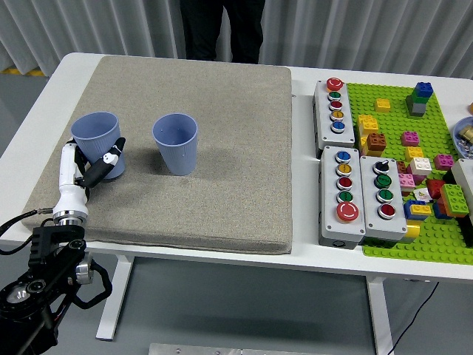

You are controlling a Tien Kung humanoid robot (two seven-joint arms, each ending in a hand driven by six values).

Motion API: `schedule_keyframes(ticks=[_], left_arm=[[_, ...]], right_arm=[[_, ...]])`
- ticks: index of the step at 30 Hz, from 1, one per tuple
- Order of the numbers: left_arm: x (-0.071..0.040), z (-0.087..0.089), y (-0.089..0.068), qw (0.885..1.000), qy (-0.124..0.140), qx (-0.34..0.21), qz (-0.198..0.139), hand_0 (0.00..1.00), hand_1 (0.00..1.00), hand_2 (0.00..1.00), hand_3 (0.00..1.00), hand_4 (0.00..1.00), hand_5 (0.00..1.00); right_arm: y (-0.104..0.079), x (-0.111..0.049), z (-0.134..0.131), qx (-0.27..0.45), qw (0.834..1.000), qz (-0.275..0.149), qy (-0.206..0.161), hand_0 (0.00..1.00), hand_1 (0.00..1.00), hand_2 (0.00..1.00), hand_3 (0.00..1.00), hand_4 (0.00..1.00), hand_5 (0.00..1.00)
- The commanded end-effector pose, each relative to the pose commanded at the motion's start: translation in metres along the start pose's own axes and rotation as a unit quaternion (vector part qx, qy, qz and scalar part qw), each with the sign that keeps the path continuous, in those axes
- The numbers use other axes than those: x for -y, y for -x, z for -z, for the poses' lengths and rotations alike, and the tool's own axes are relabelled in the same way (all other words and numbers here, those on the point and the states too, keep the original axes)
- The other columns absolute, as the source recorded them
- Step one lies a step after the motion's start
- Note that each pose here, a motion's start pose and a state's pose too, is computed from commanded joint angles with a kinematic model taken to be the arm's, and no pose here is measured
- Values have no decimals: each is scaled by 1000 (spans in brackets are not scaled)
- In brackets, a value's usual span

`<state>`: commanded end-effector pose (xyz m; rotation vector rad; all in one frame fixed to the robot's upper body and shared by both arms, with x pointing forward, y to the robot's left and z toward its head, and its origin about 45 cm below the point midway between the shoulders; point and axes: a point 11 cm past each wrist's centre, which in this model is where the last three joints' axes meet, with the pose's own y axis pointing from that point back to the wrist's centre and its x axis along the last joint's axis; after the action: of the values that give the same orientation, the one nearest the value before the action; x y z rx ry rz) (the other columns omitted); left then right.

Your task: Pick cup pour cup place

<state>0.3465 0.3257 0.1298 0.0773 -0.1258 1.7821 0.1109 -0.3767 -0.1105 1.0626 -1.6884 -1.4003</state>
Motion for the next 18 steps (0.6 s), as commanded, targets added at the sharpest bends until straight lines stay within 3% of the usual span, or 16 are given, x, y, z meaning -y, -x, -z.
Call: schedule_keyframes(ticks=[18], left_arm=[[-5, 4, -1, 1000, -8, 9, 16, 683, 705, 753, 703, 765, 377]], right_arm=[[-1, 0, -3, -3, 1000, -1, 3, 679, 673, 683, 642, 438, 176]])
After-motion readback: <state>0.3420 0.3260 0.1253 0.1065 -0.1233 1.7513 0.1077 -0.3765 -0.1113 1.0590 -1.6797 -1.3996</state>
